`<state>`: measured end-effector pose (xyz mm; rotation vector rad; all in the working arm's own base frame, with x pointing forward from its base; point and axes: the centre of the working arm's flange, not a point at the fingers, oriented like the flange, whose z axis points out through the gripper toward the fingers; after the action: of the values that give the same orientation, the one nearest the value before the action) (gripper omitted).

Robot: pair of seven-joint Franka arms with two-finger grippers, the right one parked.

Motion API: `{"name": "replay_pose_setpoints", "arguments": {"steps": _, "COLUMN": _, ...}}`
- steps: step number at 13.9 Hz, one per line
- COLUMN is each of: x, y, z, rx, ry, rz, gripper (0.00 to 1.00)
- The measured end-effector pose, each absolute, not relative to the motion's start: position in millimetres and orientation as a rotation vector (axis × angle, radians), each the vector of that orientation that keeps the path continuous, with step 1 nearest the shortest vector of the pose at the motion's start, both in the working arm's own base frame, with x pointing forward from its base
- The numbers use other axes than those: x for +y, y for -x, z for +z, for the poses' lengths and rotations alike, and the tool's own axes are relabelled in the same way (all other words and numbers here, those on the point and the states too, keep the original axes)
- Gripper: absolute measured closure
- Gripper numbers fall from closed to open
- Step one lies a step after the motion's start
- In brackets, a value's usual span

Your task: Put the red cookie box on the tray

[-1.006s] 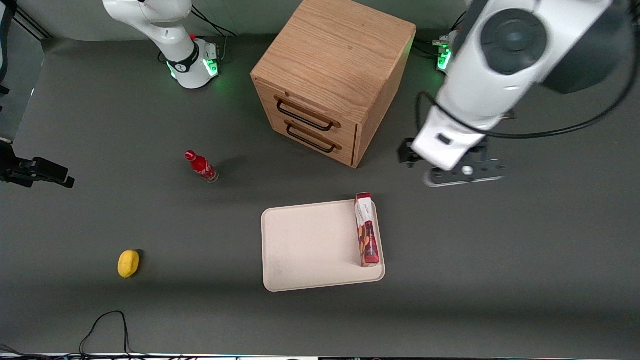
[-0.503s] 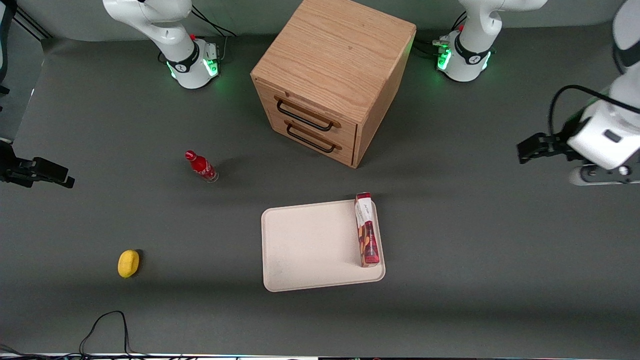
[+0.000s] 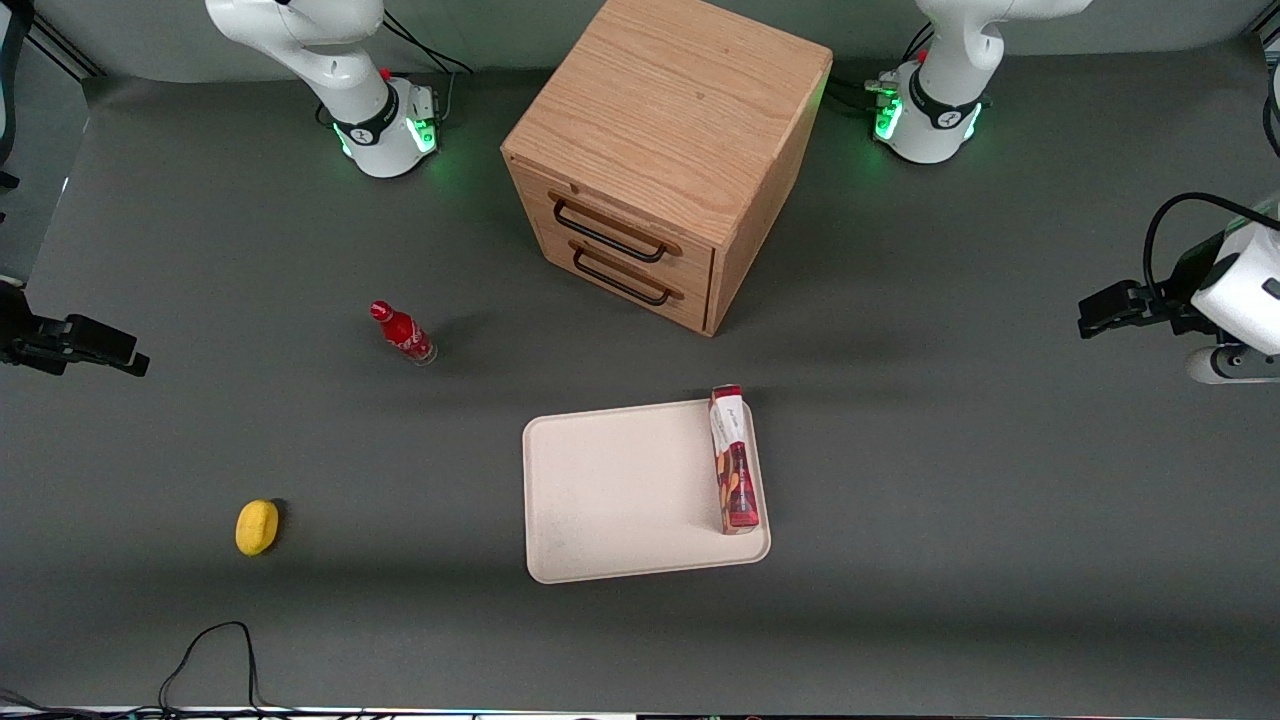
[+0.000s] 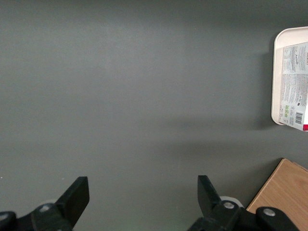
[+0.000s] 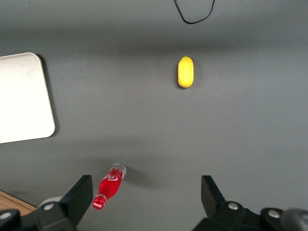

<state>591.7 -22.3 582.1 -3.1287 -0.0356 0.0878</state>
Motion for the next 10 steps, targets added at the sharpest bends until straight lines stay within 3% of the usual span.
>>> {"name": "replay_pose_setpoints", "arguments": {"steps": 10, "x": -20.9, "y": -593.0, "z": 581.3, "rx": -0.051, "ry": 3.170, "rz": 0.086, "gripper": 0.00}}
